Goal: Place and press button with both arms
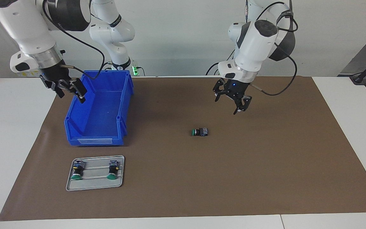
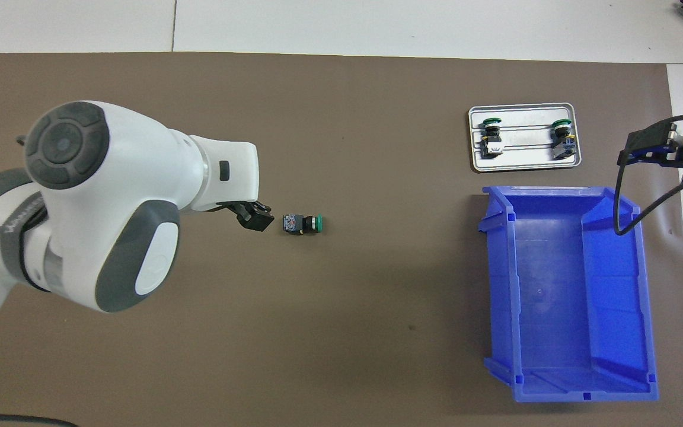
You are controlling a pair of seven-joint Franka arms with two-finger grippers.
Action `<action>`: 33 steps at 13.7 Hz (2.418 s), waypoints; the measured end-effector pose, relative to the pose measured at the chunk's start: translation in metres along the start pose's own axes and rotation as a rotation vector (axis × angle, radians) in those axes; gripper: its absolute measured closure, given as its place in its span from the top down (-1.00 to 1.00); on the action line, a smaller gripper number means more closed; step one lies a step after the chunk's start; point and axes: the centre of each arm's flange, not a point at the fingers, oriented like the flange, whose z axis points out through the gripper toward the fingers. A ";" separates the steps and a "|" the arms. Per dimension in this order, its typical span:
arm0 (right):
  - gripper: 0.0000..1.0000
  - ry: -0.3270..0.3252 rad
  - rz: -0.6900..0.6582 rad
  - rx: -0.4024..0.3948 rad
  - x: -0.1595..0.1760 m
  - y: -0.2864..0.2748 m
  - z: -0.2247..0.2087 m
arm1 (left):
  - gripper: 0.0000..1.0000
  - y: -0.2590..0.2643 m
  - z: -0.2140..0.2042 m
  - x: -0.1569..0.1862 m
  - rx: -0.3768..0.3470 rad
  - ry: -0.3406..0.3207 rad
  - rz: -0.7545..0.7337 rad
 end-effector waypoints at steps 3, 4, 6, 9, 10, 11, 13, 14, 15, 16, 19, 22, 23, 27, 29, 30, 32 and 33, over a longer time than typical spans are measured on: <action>1.00 -0.021 -0.101 -0.040 -0.010 0.007 -0.028 | 0.89 0.029 0.031 0.021 -0.010 0.014 0.189; 1.00 -0.033 -0.109 -0.045 -0.013 0.008 -0.028 | 0.84 0.037 0.036 0.024 -0.015 0.009 0.273; 1.00 -0.067 -0.109 -0.052 -0.019 0.010 -0.020 | 0.75 0.044 0.049 0.021 -0.029 -0.010 0.406; 1.00 -0.090 -0.111 -0.055 -0.027 0.012 -0.012 | 0.74 0.052 0.084 0.020 -0.029 -0.005 0.491; 1.00 -0.090 -0.114 -0.054 -0.029 0.011 -0.012 | 0.72 0.058 0.100 0.023 -0.034 -0.007 0.521; 1.00 -0.091 -0.115 -0.054 -0.031 0.011 -0.013 | 0.67 0.064 0.118 0.024 -0.044 -0.014 0.562; 1.00 -0.094 -0.114 -0.054 -0.032 0.011 -0.012 | 0.51 0.077 0.151 0.027 -0.066 -0.030 0.620; 1.00 -0.094 -0.115 -0.054 -0.033 0.010 -0.012 | 0.45 0.081 0.163 0.028 -0.074 -0.037 0.633; 1.00 -0.095 -0.117 -0.055 -0.033 0.009 -0.012 | 0.45 0.083 0.170 0.027 -0.079 -0.042 0.638; 1.00 -0.096 -0.119 -0.055 -0.034 0.008 -0.012 | 0.45 0.083 0.172 0.027 -0.079 -0.042 0.641; 1.00 -0.096 -0.121 -0.055 -0.034 0.007 -0.012 | 0.46 0.078 0.174 0.027 -0.070 -0.035 0.641; 1.00 -0.096 -0.121 -0.054 -0.034 0.007 -0.012 | 0.46 0.069 0.180 0.024 -0.066 -0.039 0.632; 1.00 -0.095 -0.122 -0.054 -0.035 0.007 -0.012 | 0.46 0.066 0.182 0.023 -0.061 -0.036 0.630; 1.00 -0.095 -0.125 -0.054 -0.035 0.005 -0.012 | 0.51 0.062 0.201 0.014 -0.042 -0.020 0.619; 1.00 -0.095 -0.125 -0.054 -0.035 0.005 -0.012 | 0.55 0.061 0.205 0.012 -0.033 -0.011 0.618; 1.00 -0.095 -0.125 -0.054 -0.035 0.005 -0.012 | 0.55 0.061 0.206 0.012 -0.031 -0.009 0.618; 1.00 -0.095 -0.125 -0.054 -0.035 0.005 -0.012 | 0.59 0.061 0.208 0.011 -0.031 -0.010 0.617; 1.00 -0.095 -0.125 -0.054 -0.035 0.005 -0.012 | 0.59 0.061 0.210 0.009 -0.031 -0.010 0.617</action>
